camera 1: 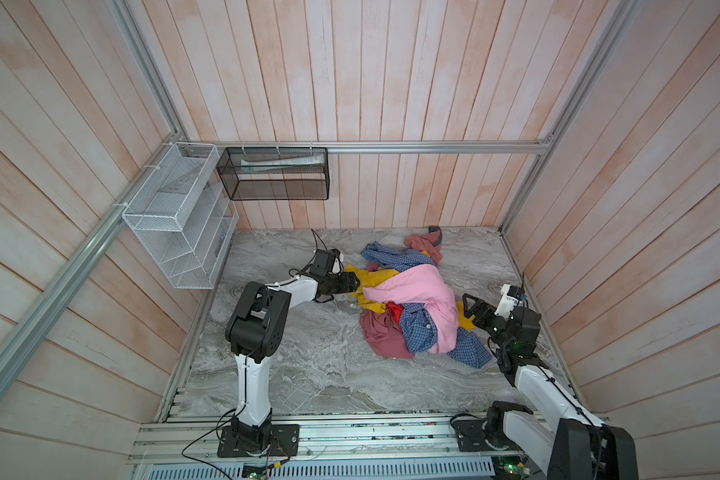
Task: Pick out a specific cloth from the pile
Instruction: 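Reach the left gripper to the yellow shirt while the right gripper approaches the pink cloth, then lower the left gripper and pinch the yellow shirt edge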
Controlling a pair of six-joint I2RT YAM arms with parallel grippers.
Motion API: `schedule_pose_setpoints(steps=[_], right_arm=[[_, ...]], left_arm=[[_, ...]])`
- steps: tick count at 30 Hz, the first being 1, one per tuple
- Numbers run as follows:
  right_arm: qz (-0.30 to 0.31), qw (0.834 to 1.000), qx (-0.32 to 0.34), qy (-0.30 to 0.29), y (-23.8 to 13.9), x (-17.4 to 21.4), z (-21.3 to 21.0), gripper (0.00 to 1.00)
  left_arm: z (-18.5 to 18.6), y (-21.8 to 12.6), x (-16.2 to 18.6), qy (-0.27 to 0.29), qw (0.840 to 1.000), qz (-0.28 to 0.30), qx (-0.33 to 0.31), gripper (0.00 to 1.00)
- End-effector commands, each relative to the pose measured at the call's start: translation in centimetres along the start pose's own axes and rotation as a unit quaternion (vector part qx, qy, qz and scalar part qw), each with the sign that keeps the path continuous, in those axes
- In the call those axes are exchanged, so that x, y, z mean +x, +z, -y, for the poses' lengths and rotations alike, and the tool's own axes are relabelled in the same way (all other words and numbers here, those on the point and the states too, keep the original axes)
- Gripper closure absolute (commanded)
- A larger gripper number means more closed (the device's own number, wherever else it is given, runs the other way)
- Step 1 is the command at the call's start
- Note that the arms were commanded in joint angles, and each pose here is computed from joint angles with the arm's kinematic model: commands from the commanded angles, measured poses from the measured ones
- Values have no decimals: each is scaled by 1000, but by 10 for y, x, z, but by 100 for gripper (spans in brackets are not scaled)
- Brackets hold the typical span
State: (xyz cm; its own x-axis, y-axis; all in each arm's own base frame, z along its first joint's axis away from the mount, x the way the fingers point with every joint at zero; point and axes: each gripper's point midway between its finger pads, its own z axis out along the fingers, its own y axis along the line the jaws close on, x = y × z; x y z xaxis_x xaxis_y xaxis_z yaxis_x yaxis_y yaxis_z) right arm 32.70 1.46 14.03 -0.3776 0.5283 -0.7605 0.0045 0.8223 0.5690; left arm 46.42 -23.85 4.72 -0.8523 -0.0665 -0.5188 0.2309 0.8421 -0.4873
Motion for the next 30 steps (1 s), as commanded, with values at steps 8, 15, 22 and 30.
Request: schedule_pose_setpoints(steps=[8,15,22,30], right_arm=[[0,1000,-24,-8,-1,-2,-9,9],[-3,993,-106,-42,-7,1,-39,6],[-32,985,-146,-87,-1,15,-62,5],[-58,977,-157,-132,6,30,-75,5]], left_arm=[[24,-1,-11,0,999,12,41,100],[57,-46,-53,37,995,78,60,100],[96,-87,-84,80,986,125,74,100],[51,-54,-36,34,999,29,2,37]])
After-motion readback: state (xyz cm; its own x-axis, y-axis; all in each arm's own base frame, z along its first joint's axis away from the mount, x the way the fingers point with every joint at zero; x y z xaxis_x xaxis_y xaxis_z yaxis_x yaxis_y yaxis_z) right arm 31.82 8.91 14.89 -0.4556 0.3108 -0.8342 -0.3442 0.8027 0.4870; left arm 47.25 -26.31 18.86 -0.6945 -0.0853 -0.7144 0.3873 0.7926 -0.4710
